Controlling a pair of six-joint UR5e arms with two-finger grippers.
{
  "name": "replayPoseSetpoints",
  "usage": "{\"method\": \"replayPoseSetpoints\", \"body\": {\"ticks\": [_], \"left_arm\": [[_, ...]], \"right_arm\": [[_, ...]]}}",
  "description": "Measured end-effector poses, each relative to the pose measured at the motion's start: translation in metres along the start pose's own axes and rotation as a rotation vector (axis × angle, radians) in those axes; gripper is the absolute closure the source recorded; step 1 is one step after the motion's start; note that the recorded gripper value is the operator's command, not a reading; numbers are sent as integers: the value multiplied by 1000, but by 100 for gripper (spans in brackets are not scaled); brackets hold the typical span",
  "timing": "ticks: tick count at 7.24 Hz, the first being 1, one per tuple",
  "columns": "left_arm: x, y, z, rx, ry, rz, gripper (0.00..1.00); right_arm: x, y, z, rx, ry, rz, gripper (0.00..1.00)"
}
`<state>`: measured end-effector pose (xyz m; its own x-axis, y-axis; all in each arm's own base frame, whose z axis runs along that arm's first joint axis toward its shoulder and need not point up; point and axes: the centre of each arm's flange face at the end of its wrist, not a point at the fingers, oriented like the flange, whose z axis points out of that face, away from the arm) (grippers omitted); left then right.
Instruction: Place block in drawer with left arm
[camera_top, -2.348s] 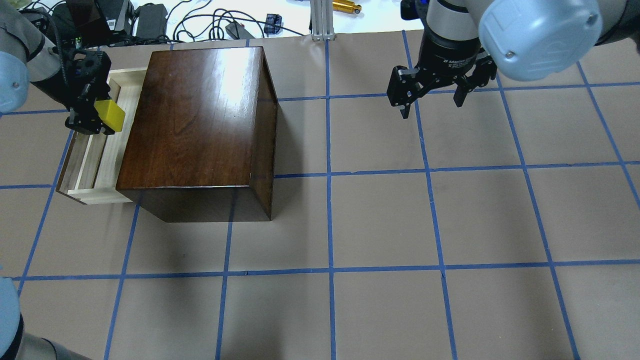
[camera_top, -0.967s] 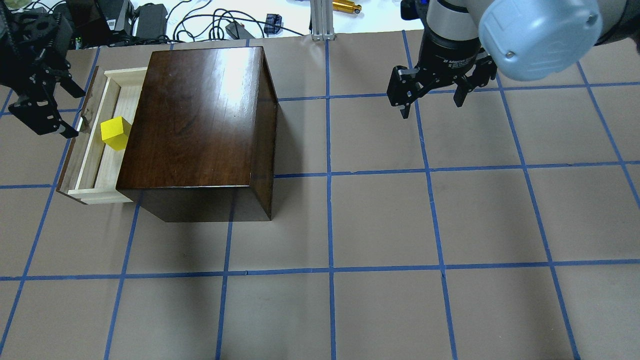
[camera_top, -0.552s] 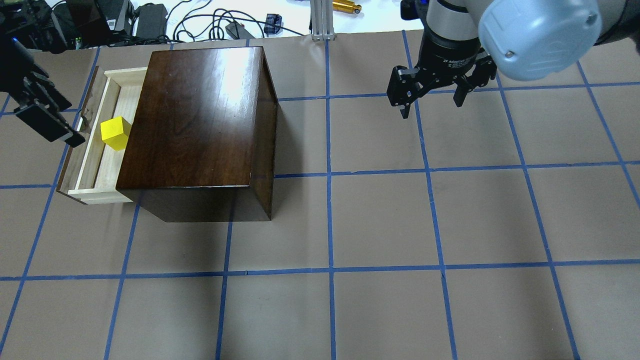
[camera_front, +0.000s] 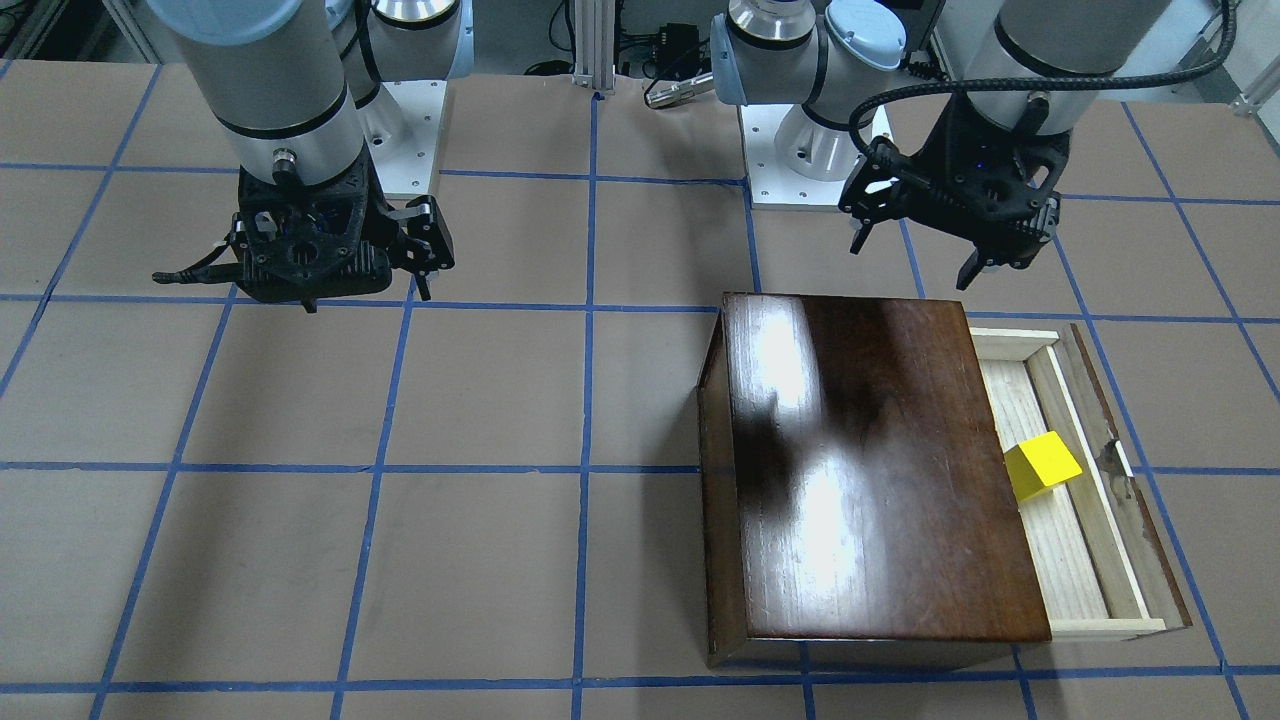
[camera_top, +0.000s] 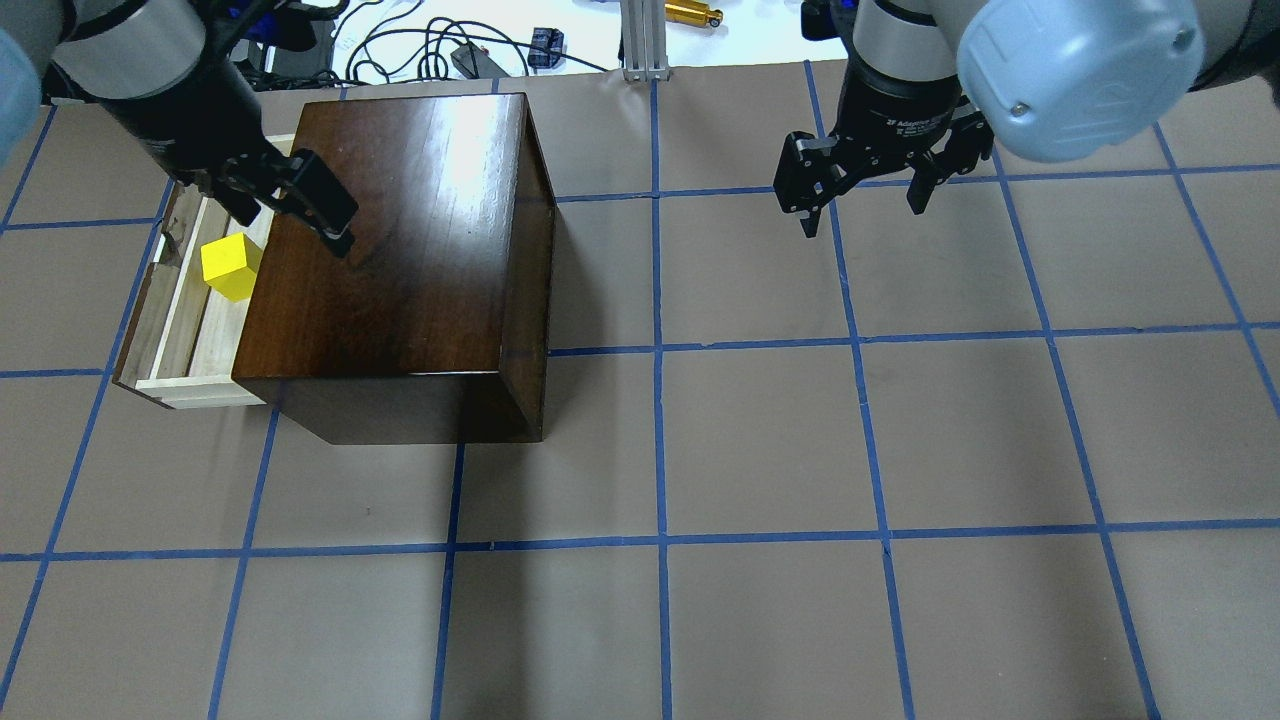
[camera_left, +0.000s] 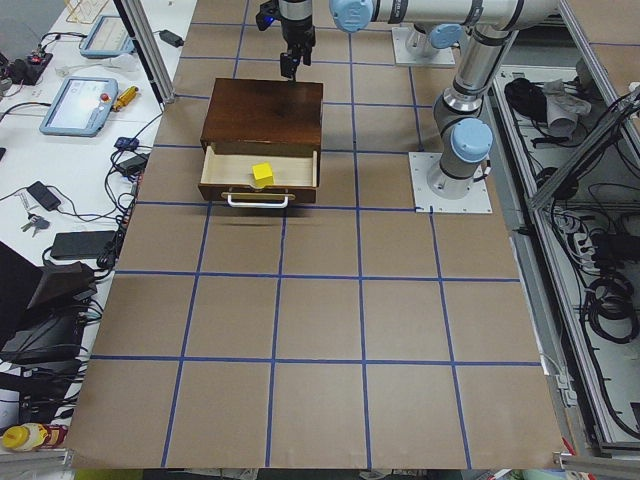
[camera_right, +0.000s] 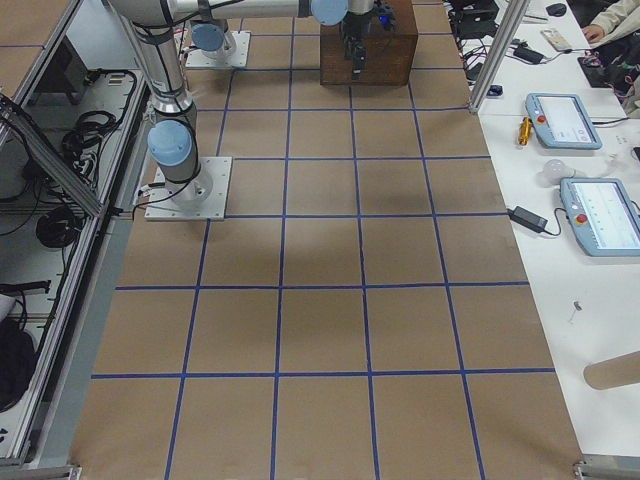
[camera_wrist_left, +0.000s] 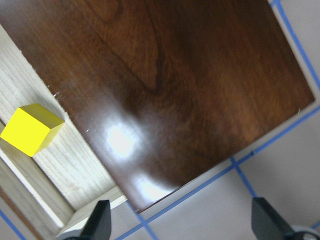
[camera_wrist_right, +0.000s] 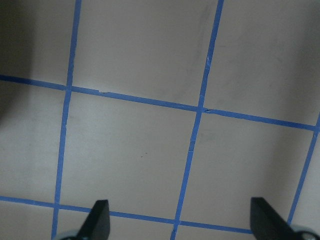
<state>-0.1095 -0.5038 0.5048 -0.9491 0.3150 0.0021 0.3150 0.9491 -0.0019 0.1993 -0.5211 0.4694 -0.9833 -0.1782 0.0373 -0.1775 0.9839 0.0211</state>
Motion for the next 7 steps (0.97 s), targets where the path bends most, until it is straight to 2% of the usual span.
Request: {"method": "replayPoseSetpoints", "body": {"ticks": [1, 3, 7], "left_arm": [[10, -4, 0, 9, -19, -113, 0], [18, -6, 0, 22, -30, -229, 0], [24, -6, 2, 22, -31, -239, 0]], "right_arm": [[0, 0, 0, 0, 0, -1, 0], [0, 0, 0, 0, 0, 0, 0], [0, 0, 0, 0, 0, 0, 0]]}}
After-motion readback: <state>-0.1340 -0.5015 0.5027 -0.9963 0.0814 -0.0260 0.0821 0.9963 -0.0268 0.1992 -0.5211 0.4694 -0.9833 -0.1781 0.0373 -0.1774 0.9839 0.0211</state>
